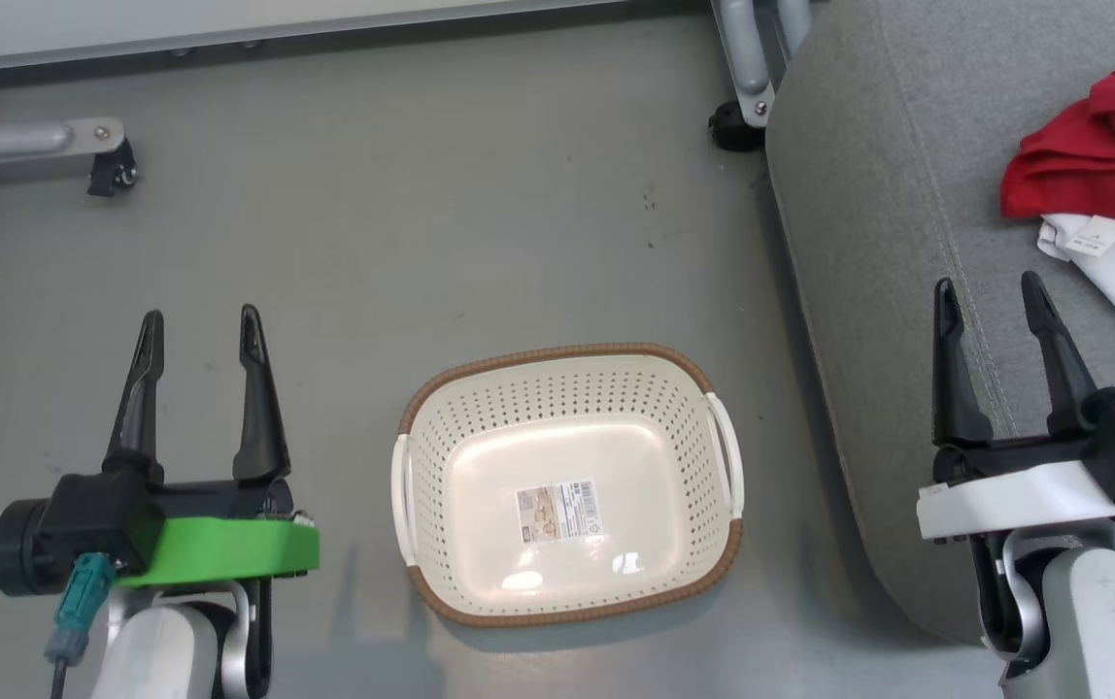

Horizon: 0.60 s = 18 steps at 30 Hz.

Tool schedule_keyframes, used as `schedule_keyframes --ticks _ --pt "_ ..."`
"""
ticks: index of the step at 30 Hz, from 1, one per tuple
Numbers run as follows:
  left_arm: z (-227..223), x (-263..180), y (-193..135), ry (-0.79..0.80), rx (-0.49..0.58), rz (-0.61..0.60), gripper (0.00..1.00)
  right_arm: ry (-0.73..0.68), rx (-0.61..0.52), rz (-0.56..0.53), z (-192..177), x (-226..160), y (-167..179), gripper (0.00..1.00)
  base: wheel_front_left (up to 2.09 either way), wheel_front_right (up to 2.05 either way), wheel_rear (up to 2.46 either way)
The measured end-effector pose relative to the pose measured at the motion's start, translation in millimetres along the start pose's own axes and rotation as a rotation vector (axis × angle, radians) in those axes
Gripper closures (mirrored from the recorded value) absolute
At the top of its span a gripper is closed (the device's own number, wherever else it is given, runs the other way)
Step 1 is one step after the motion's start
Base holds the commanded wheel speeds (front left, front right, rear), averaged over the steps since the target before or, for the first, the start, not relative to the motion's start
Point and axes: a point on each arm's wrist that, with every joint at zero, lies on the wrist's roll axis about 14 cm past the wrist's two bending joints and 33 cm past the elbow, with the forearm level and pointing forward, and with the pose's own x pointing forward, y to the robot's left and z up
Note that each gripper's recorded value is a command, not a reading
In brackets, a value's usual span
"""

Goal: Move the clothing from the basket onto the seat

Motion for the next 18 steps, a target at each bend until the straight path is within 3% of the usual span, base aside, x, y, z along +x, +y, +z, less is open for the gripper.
schedule_keyframes --ticks 18 --pt "-7.4 -68.5 10.9 0.072 0.027 0.03 0.0 0.052 0.039 0.061 6.2 -45.1 25.3 0.0 0.0 0.0 0.0"
